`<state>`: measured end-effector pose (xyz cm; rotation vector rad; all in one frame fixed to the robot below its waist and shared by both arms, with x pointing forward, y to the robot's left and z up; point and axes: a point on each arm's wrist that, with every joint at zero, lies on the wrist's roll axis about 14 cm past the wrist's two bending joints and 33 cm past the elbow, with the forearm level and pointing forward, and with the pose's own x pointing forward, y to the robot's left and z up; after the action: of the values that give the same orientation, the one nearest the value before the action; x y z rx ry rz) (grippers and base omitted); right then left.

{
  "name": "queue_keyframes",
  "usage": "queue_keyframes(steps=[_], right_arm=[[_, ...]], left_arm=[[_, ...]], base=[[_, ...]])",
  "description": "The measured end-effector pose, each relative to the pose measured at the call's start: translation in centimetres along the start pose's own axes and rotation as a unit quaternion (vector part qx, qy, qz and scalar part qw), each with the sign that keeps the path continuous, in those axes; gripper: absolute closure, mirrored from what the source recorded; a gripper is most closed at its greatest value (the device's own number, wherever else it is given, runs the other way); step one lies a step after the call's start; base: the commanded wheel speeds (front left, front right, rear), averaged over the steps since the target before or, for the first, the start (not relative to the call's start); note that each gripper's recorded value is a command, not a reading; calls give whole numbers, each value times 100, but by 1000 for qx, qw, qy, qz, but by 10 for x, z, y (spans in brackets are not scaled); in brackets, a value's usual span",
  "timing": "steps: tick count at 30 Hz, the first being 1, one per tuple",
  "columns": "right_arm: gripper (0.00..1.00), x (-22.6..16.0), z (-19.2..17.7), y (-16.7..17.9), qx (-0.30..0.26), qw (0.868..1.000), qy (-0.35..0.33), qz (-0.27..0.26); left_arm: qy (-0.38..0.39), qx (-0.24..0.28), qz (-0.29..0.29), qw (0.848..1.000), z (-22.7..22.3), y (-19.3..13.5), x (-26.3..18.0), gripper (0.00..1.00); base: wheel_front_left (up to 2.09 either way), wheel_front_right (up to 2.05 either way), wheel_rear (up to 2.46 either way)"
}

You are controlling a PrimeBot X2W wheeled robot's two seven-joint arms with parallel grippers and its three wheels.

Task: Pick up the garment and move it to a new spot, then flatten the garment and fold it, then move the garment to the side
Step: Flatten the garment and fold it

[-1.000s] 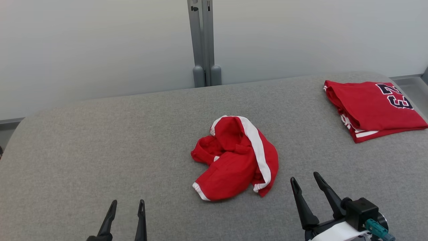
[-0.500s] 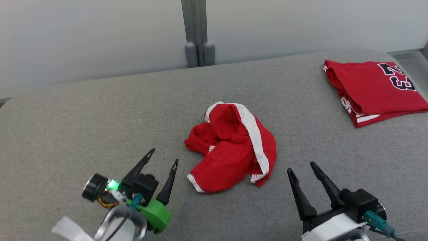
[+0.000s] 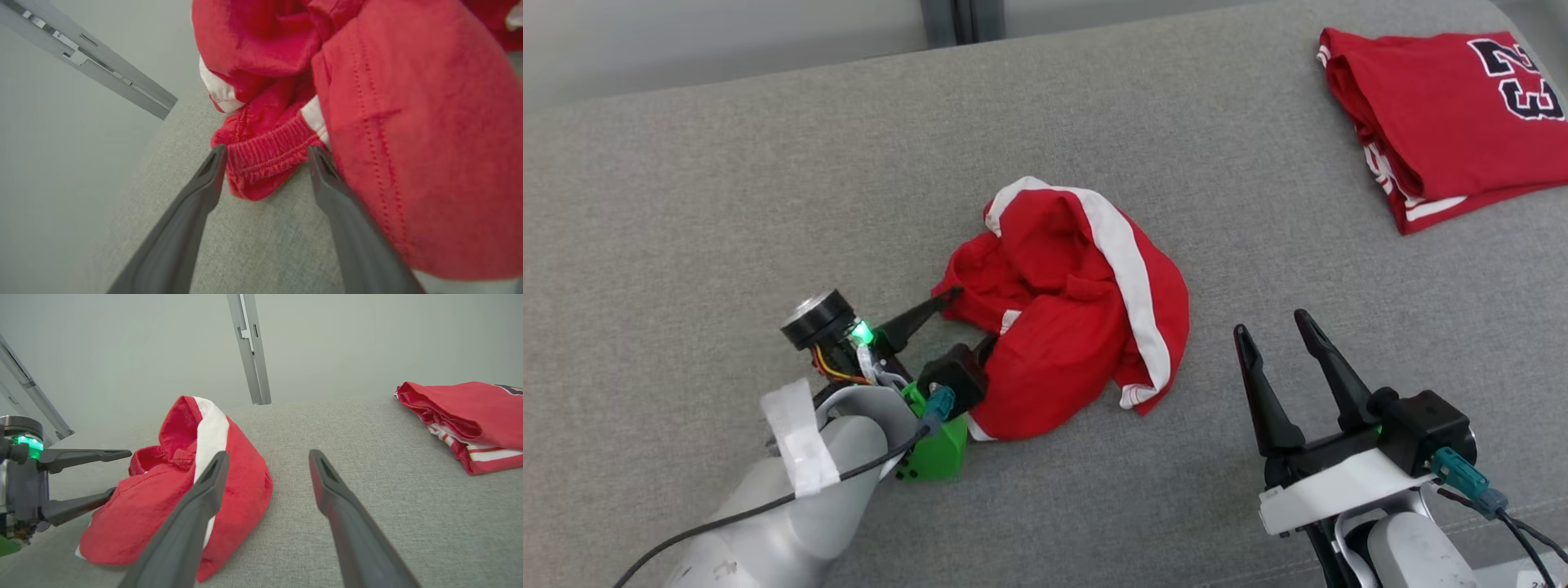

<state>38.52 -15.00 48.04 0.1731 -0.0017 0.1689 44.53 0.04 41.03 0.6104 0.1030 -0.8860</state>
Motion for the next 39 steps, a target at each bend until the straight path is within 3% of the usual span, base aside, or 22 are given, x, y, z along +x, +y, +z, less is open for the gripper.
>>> queue_keyframes(steps=[4, 9, 17, 20, 22, 23, 24, 25, 26, 34, 37, 39], right_arm=[[0, 0, -7, -9, -1, 1000, 11, -14], [0, -4, -8, -17, -6, 1000, 14, -28], [0, -8, -2, -20, -8, 999, 7, -34], [0, -11, -1, -21, -7, 999, 6, -39], [0, -13, -1, -22, -7, 999, 5, -41], [0, -14, 0, -22, -7, 999, 5, -42], [0, -14, 0, -23, -7, 999, 4, -43], [0, -14, 0, -23, -8, 999, 4, -44], [0, -15, 0, -24, -7, 999, 4, -45], [0, -17, 1, -22, -4, 999, 2, -47], [0, -19, 4, -23, -4, 999, -3, -49], [0, -20, 6, -22, -2, 999, -6, -50]], left_arm=[[11, 35, -66, 997, -11, -25, 12, 0], [-6, 73, -108, 992, -3, -33, 21, 0], [-4, 112, -135, 984, -2, -33, 19, 0], [6, 94, -140, 986, -5, -37, 18, 0], [22, 96, -155, 983, -11, -45, 16, 53], [25, 92, -158, 983, -12, -46, 15, 58], [26, 91, -163, 982, -12, -48, 14, 75], [24, 92, -167, 981, -11, -49, 13, 83], [24, 90, -170, 981, -10, -50, 13, 100], [43, 78, -190, 978, -5, -68, 2, 100], [25, 6, -217, 976, 27, -91, -7, 100], [-16, -29, -228, 973, 75, -82, -9, 100]], base=[[0, 0, 0], [0, 0, 0], [0, 0, 0], [0, 0, 0], [0, 0, 0], [0, 0, 0], [0, 0, 0], [0, 0, 0], [0, 0, 0], [0, 0, 0], [0, 0, 0], [0, 0, 0]])
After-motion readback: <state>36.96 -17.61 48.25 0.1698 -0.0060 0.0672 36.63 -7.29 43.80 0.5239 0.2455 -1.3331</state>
